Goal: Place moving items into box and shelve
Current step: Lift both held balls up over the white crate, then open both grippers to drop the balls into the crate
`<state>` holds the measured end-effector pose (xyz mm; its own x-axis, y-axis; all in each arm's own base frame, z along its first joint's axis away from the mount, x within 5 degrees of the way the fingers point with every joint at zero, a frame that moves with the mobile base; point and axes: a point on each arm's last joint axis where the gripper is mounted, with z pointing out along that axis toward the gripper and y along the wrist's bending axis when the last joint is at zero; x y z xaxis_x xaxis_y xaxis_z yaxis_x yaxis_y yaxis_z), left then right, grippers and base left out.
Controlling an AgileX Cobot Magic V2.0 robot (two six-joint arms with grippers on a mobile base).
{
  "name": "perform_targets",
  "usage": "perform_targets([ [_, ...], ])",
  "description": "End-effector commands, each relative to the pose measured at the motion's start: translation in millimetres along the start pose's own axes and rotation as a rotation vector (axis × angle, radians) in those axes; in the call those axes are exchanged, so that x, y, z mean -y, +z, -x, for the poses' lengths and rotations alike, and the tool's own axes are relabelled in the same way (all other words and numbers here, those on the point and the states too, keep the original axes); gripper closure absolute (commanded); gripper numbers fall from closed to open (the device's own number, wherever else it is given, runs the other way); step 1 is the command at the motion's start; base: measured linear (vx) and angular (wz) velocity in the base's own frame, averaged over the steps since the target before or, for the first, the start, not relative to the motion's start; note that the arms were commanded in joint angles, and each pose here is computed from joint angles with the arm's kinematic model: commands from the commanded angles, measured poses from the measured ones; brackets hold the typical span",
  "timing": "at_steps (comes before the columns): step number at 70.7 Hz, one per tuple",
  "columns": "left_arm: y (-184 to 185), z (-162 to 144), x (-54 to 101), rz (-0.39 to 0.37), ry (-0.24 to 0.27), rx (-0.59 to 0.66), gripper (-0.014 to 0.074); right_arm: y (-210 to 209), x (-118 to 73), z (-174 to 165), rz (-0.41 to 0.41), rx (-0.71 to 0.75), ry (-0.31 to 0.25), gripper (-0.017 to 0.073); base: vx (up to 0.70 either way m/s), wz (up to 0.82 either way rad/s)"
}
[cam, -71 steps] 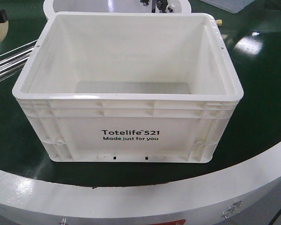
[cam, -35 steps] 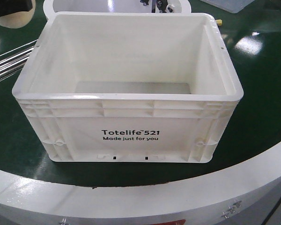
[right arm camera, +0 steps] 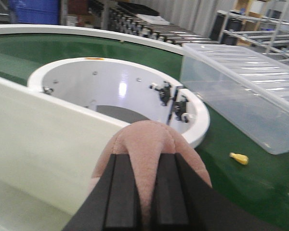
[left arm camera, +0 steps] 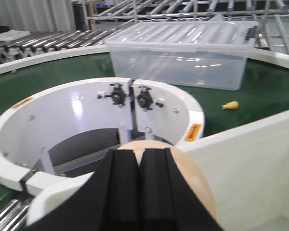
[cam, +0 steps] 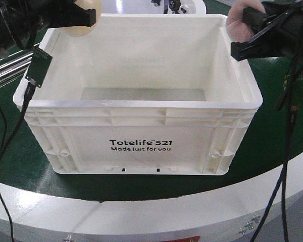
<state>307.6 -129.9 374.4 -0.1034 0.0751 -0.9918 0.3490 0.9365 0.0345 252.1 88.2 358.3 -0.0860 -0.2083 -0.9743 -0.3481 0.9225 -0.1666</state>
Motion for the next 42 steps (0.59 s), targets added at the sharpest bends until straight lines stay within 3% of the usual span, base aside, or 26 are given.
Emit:
perform_targets([
  [1,-13.6,28.3,2.4,0.029,-0.003,0.120,0.0599,-2.4,-2.5,22.6,-0.008,0.157,-0.010,0.0565,0.00,0.00],
  [18,-13.6,28.8,7.9,0.020,0.009,0.128,0.0596,12.9,-20.0,18.1,0.043,0.180,-0.011,0.0559,0.00,0.00],
  [26,-11.2,26.9,8.0,0.024,0.036,0.123,0.0570,15.6,-20.5,16.0,0.044,0.172,-0.008,0.0512,0.00,0.00],
  [34,-8.2,23.7,8.9,0.018,0.040,0.109,0.0494,15.6,-20.5,16.0,0.044,0.172,-0.007,0.0396,0.00,0.00],
  [42,-5.7,21.3,9.3,0.016,0.041,0.100,0.0372,15.5,-20.4,16.2,0.044,0.174,-0.006,0.0210,0.00,0.00],
])
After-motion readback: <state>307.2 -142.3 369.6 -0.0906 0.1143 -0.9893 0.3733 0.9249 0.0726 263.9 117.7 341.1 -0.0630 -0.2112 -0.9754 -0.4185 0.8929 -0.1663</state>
